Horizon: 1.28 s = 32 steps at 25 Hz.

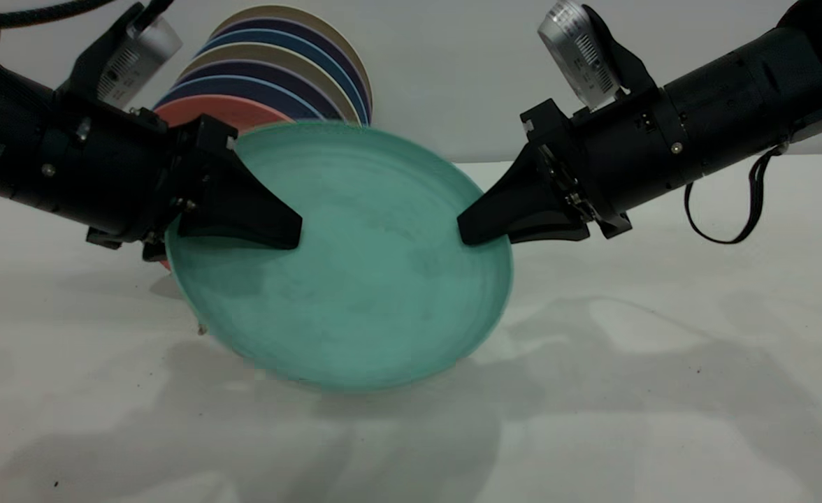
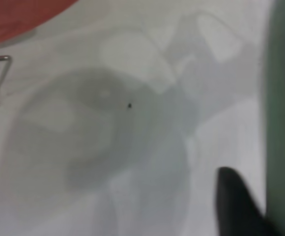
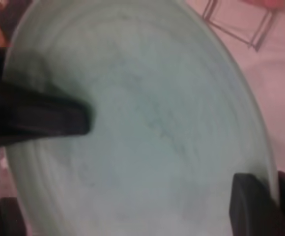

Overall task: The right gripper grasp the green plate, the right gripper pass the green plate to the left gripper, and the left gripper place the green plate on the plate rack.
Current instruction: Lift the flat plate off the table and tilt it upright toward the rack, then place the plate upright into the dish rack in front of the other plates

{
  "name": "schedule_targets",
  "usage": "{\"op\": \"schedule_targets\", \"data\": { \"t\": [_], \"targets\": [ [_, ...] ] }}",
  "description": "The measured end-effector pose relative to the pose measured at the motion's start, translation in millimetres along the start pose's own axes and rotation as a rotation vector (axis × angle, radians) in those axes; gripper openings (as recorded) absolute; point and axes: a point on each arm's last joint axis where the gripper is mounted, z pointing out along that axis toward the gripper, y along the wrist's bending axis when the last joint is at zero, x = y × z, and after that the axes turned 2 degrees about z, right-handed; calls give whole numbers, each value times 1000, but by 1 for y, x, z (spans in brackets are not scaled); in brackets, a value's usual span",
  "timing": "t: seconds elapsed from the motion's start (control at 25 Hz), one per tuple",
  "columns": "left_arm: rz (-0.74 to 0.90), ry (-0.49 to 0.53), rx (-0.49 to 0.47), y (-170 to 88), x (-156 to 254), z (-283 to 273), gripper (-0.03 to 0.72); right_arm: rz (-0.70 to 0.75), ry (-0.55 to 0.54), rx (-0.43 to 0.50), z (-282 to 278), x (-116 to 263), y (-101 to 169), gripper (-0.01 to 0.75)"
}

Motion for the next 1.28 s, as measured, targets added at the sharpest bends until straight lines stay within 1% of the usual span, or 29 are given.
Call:
{"op": "schedule_targets", "data": {
  "t": [0.04,0.12,0.2,0.24,0.36,0.44,0.52,0.56,0.64,0.72,0.8,0.88,1.08,1.2,1.28],
  "targets": [
    [2,0,13,-1,0,0,134,-10,4,7,0,0,-1,83],
    [38,2,20,-3,-1,0,136,-15,18,2,-3,1,-2,149],
    [137,26,8,-3,-4,-1,136,-4,40,-14,-8,3,-5,262],
    [193,41,-15,-2,-5,-2,136,5,53,-21,-13,4,-8,318],
    [383,75,-81,-3,-15,-10,136,44,68,-39,-33,4,-19,521],
    [543,98,-117,-8,-26,-20,136,63,57,-67,-49,3,-24,622],
    [711,130,-152,-14,-36,-31,136,80,25,-77,-69,0,-30,692],
    [798,162,-164,-16,-41,-36,136,91,4,-72,-78,-2,-35,708],
    [948,232,-174,-21,-50,-46,136,119,-37,-54,-95,-3,-44,719],
    [1070,338,-158,-25,-57,-55,136,146,-66,-36,-108,-3,-53,711],
    [1150,416,-149,-30,-66,-65,136,162,-85,-21,-118,-2,-60,686],
    [1213,457,-160,-36,-78,-75,136,171,-99,-14,-123,-1,-63,653],
    [1363,431,-264,-48,-110,-93,136,172,-99,-15,-125,-1,-64,570],
    [1506,413,-297,-52,-121,-99,136,172,-99,-15,-125,-1,-64,559],
    [1562,388,-322,-52,-125,-99,136,172,-99,-15,-125,-1,-64,557]
  ]
}}
